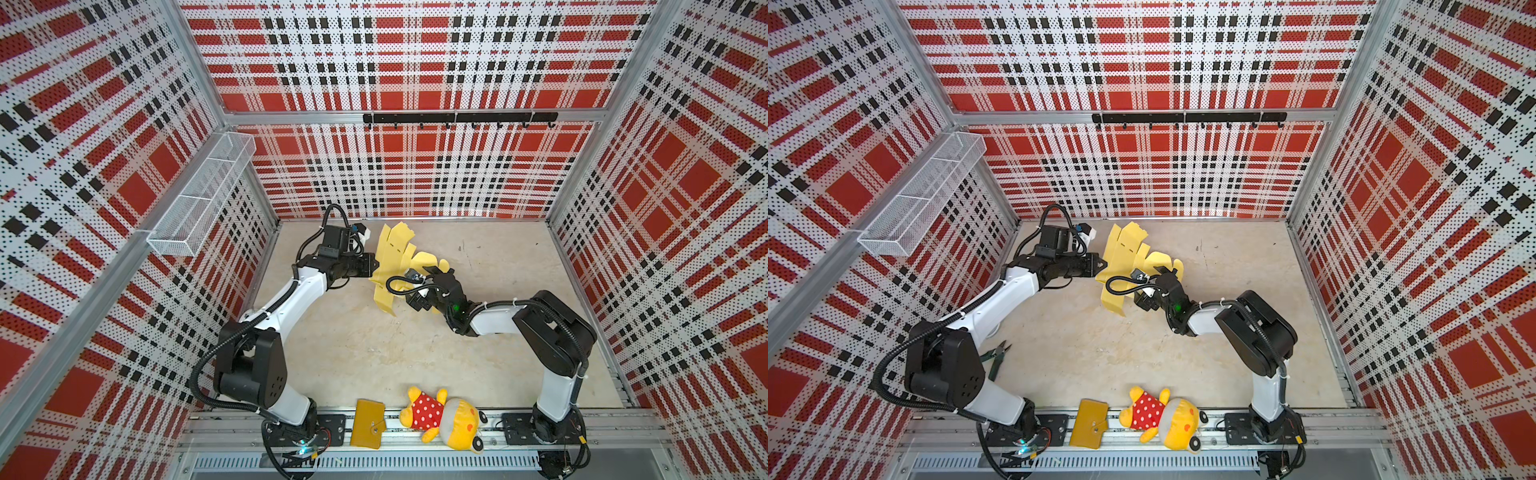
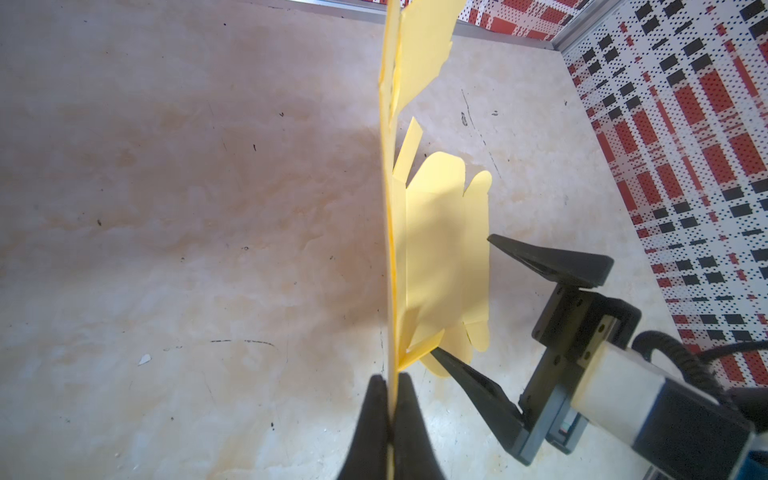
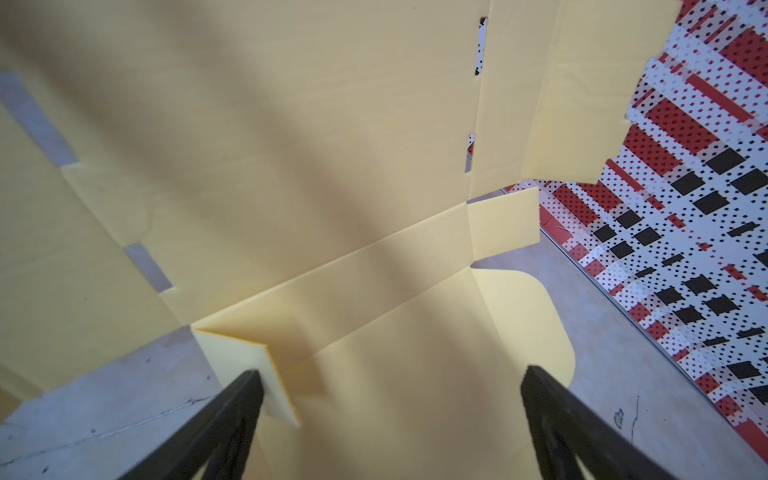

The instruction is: Fold the paper box

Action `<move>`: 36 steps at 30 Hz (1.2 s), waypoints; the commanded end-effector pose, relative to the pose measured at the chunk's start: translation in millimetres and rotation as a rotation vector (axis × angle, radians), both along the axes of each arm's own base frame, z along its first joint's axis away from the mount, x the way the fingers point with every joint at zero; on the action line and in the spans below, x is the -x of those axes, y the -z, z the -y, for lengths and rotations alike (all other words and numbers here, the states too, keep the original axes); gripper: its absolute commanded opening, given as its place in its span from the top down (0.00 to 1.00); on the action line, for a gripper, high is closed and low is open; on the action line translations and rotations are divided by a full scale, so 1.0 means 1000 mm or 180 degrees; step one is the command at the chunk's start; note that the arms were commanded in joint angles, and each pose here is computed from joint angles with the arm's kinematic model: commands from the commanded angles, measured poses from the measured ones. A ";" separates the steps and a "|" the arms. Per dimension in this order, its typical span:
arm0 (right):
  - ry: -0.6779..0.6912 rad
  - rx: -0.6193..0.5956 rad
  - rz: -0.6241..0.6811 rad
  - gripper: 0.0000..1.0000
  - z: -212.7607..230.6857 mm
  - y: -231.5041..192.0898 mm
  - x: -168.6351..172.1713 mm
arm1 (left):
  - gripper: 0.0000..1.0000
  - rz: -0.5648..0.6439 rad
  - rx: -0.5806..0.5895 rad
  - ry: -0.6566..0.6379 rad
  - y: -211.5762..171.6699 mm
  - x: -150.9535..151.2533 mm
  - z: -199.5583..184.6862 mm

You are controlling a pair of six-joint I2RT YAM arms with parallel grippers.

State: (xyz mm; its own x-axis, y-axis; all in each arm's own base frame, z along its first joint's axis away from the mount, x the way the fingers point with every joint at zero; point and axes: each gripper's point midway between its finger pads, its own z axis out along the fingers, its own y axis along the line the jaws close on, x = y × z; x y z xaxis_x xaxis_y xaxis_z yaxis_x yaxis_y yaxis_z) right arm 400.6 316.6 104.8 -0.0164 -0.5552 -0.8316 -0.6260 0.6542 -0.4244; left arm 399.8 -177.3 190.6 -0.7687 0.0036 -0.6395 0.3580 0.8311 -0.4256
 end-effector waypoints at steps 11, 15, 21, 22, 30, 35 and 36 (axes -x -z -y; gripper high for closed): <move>-0.0028 -0.0319 0.0046 0.00 0.005 -0.029 0.009 | 1.00 0.0011 0.0054 0.0030 -0.004 0.002 0.004; -0.0023 -0.0336 0.0059 0.00 0.001 -0.026 0.005 | 1.00 0.0018 0.0052 0.0034 -0.005 0.003 0.004; 0.0043 -0.0305 0.0079 0.00 -0.001 -0.022 -0.008 | 1.00 0.0027 0.0050 0.0036 -0.006 0.003 0.003; 0.0059 -0.0347 0.0082 0.00 -0.001 -0.025 -0.009 | 1.00 0.0019 0.0049 0.0025 -0.006 0.002 0.002; -0.0202 -0.1034 -0.0036 0.00 0.001 -0.061 0.011 | 1.00 0.0207 -0.0328 0.0103 -0.006 -0.003 -0.010; -0.0291 -0.1556 -0.0313 0.02 0.006 -0.085 0.029 | 1.00 0.0374 -0.0785 0.0161 -0.007 -0.010 -0.024; -0.0274 -0.1625 -0.0369 0.02 0.008 -0.089 0.030 | 1.00 0.0395 -0.0850 0.0180 -0.006 -0.010 -0.026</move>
State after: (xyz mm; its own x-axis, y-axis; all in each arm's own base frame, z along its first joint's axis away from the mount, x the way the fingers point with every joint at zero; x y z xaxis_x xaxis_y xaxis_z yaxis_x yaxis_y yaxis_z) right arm 378.9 304.2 151.7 -0.1005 -0.2537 -0.9620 -0.6825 0.7211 -0.1189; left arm 402.3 -162.4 188.8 -0.7247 0.1409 -0.6745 0.4151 0.8706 -0.2641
